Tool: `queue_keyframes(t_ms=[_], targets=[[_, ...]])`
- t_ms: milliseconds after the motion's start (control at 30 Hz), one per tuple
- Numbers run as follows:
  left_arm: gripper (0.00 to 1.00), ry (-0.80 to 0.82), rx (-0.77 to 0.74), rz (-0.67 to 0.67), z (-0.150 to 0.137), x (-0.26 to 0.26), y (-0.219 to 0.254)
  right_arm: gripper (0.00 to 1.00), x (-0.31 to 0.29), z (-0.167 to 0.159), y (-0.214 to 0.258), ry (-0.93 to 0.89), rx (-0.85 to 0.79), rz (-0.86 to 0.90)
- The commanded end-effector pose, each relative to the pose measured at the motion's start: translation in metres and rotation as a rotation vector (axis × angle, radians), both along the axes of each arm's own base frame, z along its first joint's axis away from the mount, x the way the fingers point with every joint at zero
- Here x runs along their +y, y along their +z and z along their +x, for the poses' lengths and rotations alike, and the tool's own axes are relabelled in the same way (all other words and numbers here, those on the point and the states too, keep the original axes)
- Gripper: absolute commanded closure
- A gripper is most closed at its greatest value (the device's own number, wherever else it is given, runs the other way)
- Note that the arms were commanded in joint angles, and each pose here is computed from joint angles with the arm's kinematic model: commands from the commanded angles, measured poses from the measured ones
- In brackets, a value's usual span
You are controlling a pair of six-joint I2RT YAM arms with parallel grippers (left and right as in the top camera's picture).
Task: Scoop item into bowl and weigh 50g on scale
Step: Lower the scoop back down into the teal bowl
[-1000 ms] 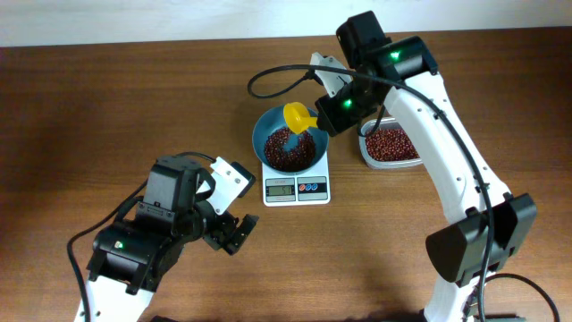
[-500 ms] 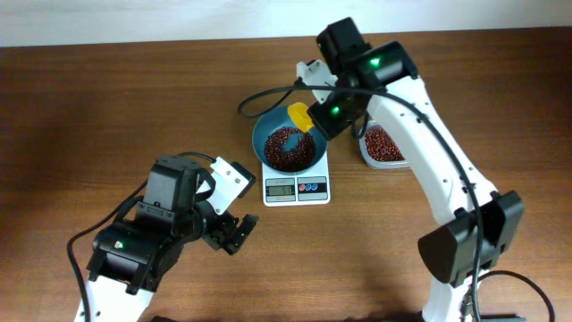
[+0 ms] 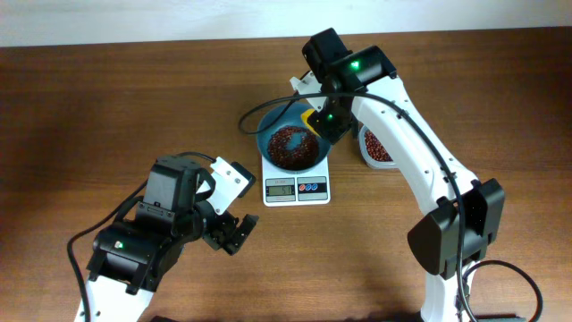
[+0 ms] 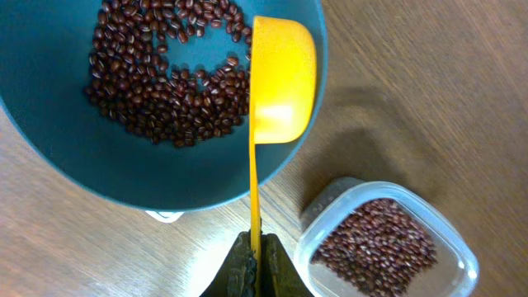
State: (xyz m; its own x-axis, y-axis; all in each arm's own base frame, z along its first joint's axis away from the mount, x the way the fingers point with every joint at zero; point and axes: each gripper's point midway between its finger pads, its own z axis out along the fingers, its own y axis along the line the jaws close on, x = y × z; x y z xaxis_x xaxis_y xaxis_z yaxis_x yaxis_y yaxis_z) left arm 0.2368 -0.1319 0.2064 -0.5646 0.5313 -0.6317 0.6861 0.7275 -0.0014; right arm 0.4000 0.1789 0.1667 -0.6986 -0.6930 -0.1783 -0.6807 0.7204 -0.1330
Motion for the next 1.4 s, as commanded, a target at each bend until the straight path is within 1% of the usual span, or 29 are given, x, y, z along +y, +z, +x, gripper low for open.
queue_keyframes(t_ms=[0,233,400,800,900,1100,1233,1367], targets=[[0.01,-0.026,-0.008,-0.004,-0.001,-0.003,0.002,0.96,0.003,0.001,0.000,0.025,-0.017,-0.037],[0.01,-0.026,-0.008,-0.004,-0.001,-0.003,0.002,0.96,0.021,-0.005,0.000,0.069,-0.029,-0.030],[0.01,-0.026,-0.008,-0.004,-0.001,-0.003,0.002,0.96,0.037,-0.010,-0.002,0.089,0.003,0.040],[0.01,-0.026,-0.008,-0.003,-0.001,-0.003,0.002,0.96,0.051,-0.012,-0.032,0.110,0.054,0.015],[0.01,-0.026,-0.008,-0.003,-0.001,-0.003,0.002,0.96,0.063,-0.020,-0.032,0.132,0.080,0.057],[0.01,-0.026,-0.008,-0.003,-0.001,-0.003,0.002,0.96,0.067,-0.028,-0.032,0.140,0.114,0.079],[0.01,-0.026,-0.008,-0.003,-0.001,-0.003,0.002,0.96,0.067,-0.027,-0.029,0.123,0.106,0.087],[0.01,-0.026,-0.008,-0.003,-0.001,-0.003,0.002,0.96,0.063,-0.015,-0.014,0.071,0.073,0.125]])
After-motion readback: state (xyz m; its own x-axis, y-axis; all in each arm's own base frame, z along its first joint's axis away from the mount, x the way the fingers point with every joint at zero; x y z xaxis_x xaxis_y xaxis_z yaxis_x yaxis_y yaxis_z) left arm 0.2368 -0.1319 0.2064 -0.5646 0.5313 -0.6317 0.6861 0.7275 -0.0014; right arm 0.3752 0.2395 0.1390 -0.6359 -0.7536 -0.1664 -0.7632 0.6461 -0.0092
